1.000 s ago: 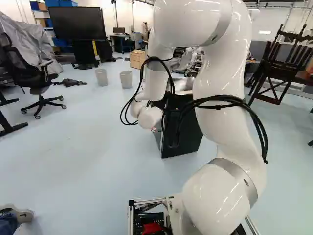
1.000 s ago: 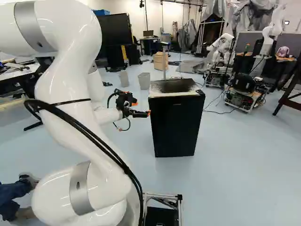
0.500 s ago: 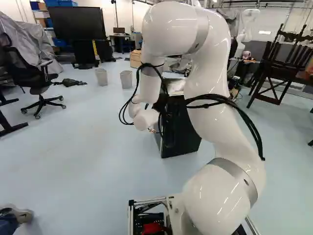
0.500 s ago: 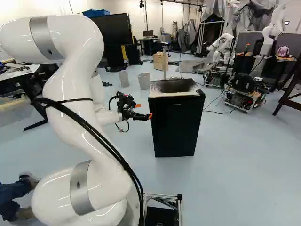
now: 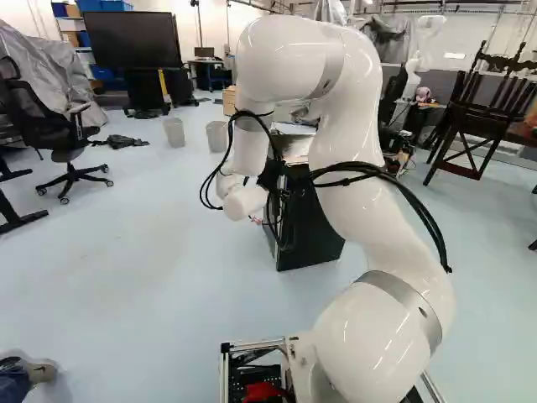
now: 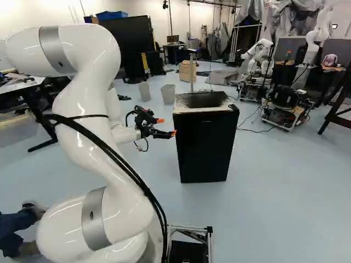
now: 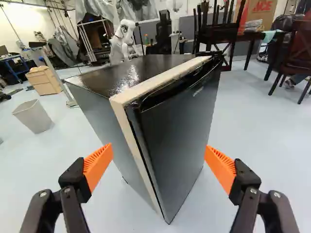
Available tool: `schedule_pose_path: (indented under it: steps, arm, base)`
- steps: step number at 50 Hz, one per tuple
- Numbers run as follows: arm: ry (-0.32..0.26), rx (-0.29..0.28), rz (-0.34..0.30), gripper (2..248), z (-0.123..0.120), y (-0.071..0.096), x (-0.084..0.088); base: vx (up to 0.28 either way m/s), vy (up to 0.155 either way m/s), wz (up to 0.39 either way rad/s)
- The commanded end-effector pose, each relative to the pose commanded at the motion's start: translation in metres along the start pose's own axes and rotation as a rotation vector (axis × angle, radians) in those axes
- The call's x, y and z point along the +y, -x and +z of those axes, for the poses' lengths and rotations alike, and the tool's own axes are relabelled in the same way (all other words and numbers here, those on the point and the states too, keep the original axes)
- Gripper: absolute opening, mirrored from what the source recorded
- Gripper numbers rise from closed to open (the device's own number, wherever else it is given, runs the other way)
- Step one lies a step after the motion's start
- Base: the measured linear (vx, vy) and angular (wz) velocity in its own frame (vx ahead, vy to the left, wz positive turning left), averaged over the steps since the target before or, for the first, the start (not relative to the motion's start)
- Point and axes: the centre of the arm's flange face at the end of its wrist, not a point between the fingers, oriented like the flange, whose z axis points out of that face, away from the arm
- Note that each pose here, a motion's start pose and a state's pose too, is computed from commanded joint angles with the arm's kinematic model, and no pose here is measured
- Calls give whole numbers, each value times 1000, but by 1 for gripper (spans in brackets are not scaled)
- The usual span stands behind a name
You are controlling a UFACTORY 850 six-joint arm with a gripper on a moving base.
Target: Grab a drink from the fridge
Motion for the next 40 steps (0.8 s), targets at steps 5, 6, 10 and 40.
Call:
schedule_pose_path:
  steps: [5,6,10,40]
  arm:
    - [-1,2,6,247,3,0,-5]
    - [-1,3,7,247,3,0,-5]
    - [0,5,12,247,6,0,-8]
    - [32,43,43,247,22,-3,-19]
  base:
    - [0,0,0]
    - [0,0,0]
    - [0,0,0]
    - [0,0,0]
